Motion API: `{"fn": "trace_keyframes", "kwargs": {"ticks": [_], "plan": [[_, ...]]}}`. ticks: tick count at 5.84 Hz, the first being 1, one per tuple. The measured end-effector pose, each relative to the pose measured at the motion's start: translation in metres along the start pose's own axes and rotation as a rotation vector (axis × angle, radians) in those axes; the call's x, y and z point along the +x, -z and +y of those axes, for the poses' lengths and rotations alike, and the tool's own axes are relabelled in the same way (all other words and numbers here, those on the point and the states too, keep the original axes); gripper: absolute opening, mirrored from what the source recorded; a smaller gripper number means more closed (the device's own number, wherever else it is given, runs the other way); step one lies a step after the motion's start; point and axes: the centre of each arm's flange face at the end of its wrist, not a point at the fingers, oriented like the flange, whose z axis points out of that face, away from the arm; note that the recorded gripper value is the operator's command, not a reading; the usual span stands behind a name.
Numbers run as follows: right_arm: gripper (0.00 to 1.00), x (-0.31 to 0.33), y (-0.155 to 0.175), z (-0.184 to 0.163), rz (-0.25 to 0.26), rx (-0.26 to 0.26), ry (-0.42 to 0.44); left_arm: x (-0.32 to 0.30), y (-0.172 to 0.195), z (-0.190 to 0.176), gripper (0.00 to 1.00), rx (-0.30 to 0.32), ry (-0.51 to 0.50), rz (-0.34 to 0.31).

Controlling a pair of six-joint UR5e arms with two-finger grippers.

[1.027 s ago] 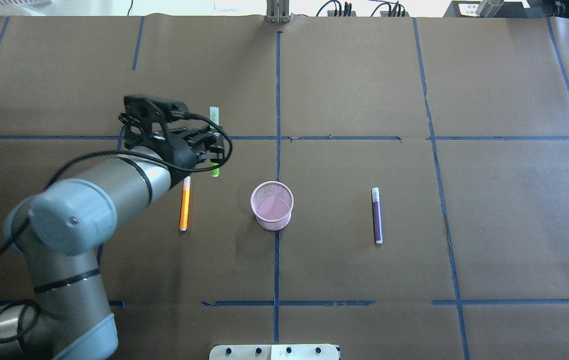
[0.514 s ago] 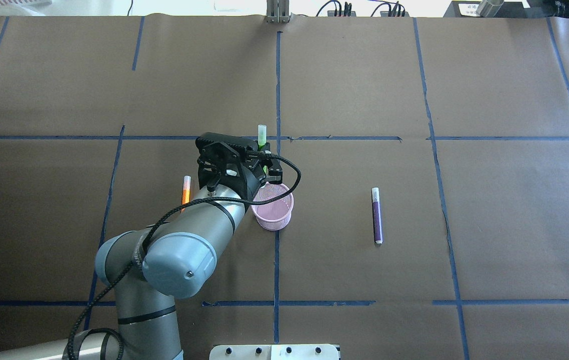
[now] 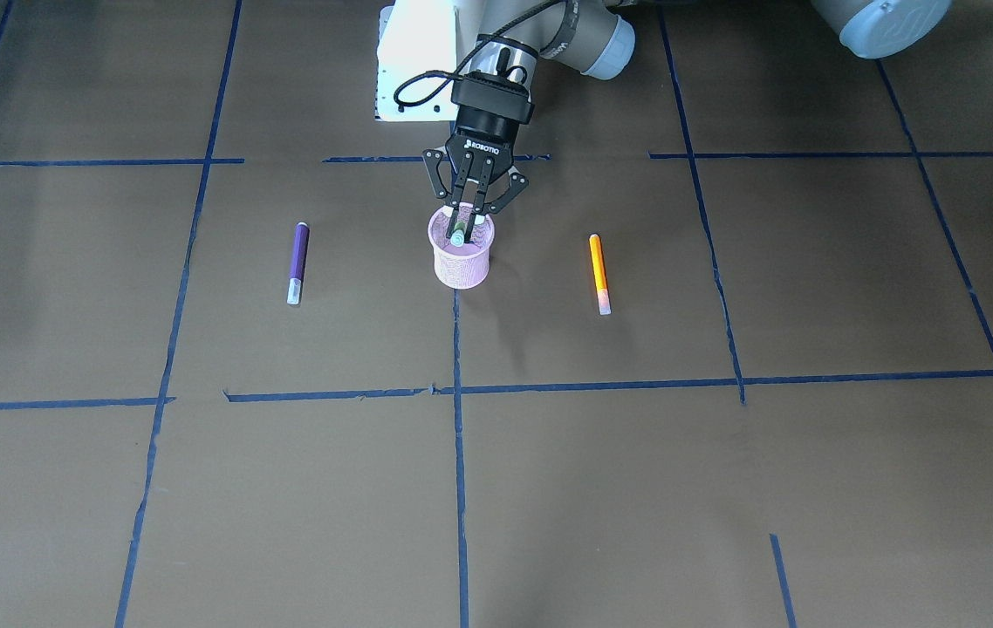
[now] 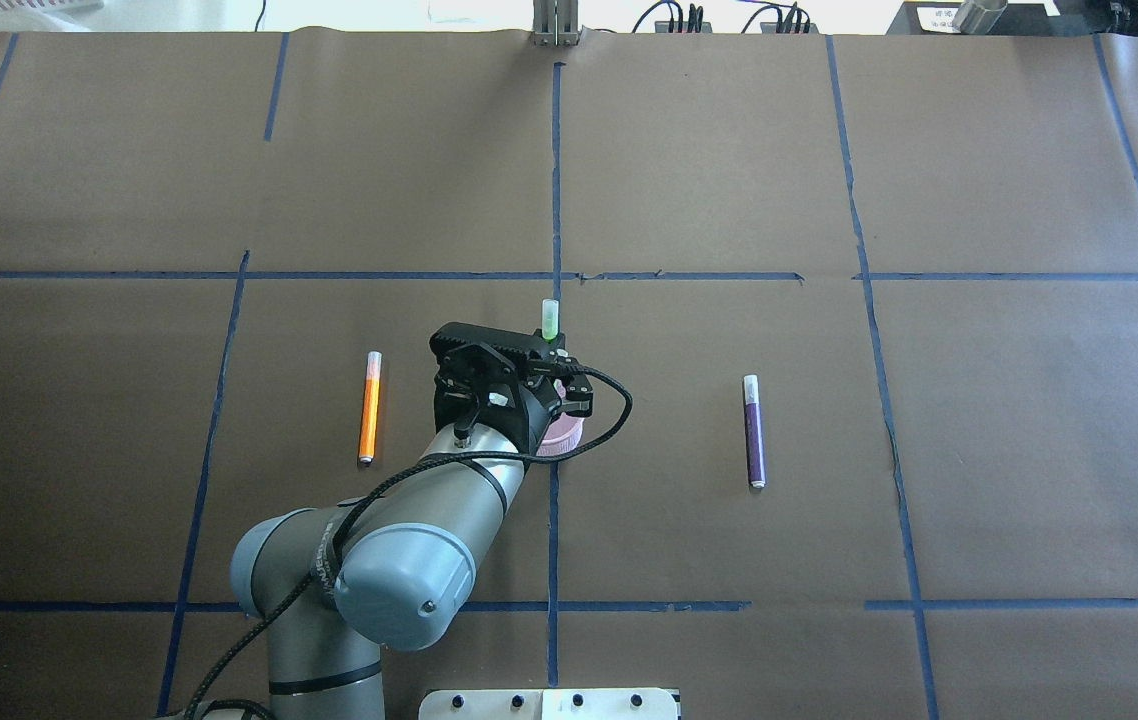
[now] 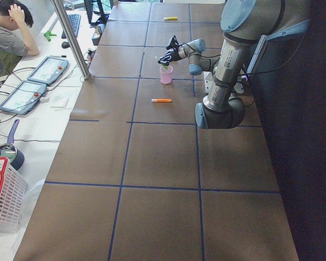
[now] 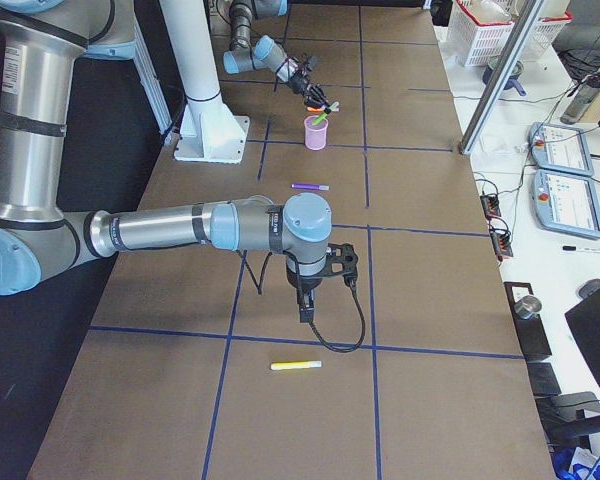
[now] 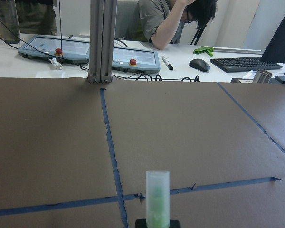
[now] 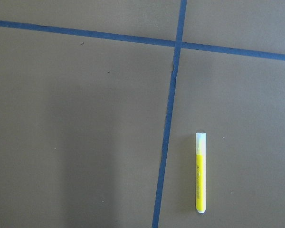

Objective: Collect pens into pen holder
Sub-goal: 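Lift the green highlighter and carry it over the pink cup, then release the green highlighter into the cup and raise the left gripper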

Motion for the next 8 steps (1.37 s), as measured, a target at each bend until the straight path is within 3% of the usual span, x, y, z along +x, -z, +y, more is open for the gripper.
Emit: {"fn": "trace_keyframes", "kwargs": {"ticks": [1,5,7,8], "plan": [[1.00,0.000,0.000,0.000,0.000,0.000,0.000,0.003,0.003,0.005,1.00,-0.007,-0.001,0.006],[1.00,0.000,0.000,0.000,0.001,0.000,0.000,0.003,0.009,-0.006,1.00,-0.017,0.001,0.026],[1.00,0.000,0.000,-0.001,0.001,0.000,0.000,-0.010,0.006,-0.038,1.00,-0.139,-0.004,0.040],[1.00,0.000,0.000,0.000,0.001,-0.001,0.000,-0.026,0.007,-0.064,1.00,-0.257,-0.017,0.013]]}}
